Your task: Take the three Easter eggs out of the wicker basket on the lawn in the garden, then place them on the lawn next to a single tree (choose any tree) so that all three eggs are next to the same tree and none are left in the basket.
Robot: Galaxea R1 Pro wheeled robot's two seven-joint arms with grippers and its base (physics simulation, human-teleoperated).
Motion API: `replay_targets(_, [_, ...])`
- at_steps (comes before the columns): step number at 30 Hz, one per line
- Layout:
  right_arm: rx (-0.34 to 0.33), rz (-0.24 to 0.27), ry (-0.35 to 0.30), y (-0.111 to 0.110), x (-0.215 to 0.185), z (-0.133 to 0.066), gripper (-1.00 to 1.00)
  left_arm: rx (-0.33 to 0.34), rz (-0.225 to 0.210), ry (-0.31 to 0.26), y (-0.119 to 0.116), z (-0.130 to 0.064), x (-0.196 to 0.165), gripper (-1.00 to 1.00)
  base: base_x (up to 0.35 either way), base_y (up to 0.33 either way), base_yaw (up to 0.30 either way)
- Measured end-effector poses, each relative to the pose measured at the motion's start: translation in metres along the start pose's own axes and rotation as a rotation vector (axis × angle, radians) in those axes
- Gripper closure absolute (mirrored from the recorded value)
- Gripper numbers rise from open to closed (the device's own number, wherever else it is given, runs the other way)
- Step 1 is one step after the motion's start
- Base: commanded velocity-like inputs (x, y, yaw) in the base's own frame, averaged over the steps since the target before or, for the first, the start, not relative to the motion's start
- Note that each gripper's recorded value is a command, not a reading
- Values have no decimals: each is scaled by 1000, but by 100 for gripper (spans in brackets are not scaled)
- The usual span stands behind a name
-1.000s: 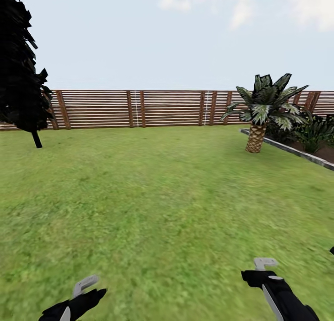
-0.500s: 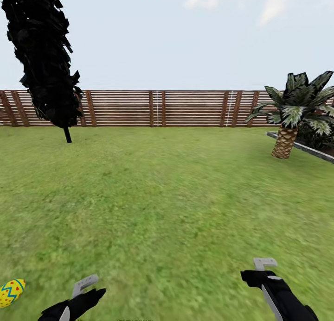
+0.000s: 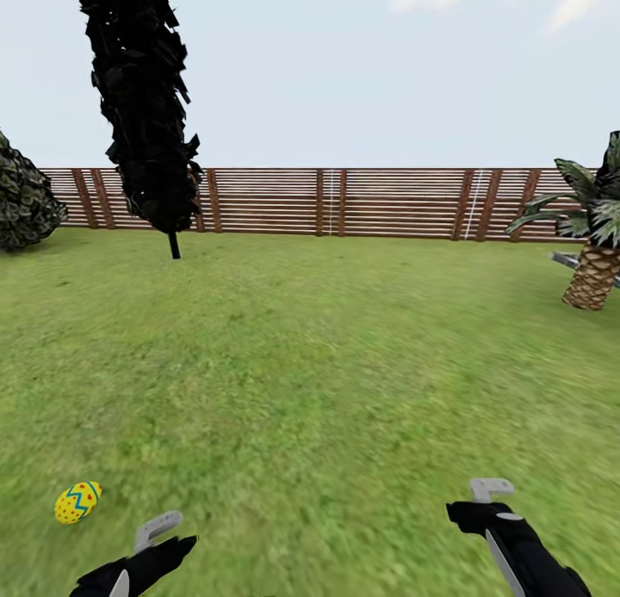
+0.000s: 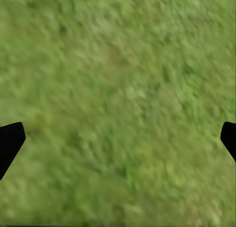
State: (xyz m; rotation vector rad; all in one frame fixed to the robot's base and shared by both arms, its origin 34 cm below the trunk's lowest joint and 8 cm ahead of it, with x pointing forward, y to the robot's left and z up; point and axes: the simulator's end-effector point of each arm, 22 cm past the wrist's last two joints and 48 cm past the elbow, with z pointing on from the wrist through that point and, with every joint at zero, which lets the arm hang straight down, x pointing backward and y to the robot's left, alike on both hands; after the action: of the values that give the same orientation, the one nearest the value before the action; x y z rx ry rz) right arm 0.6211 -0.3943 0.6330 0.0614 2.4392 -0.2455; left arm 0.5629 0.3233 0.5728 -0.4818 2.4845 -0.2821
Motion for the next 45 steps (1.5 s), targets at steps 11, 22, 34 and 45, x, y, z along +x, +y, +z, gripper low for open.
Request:
replay_targets(11, [2,6,-4,-1,-1,0,-100,1,1,1,-1,0,0,-100,0,0,297])
replay_targets(22, [1,3,-4,-1,-1,0,-100,1,3,2,-1,0,1,-100,0,0,297])
replay_targets(34, [1,3,-4,0,-1,0,-100,1,2,1,-1,0,1,-100,0,0,297])
replay_targets(45, [0,3,-4,0,-1,0,-100,1,1,1,-1,0,1,-100,0,0,297])
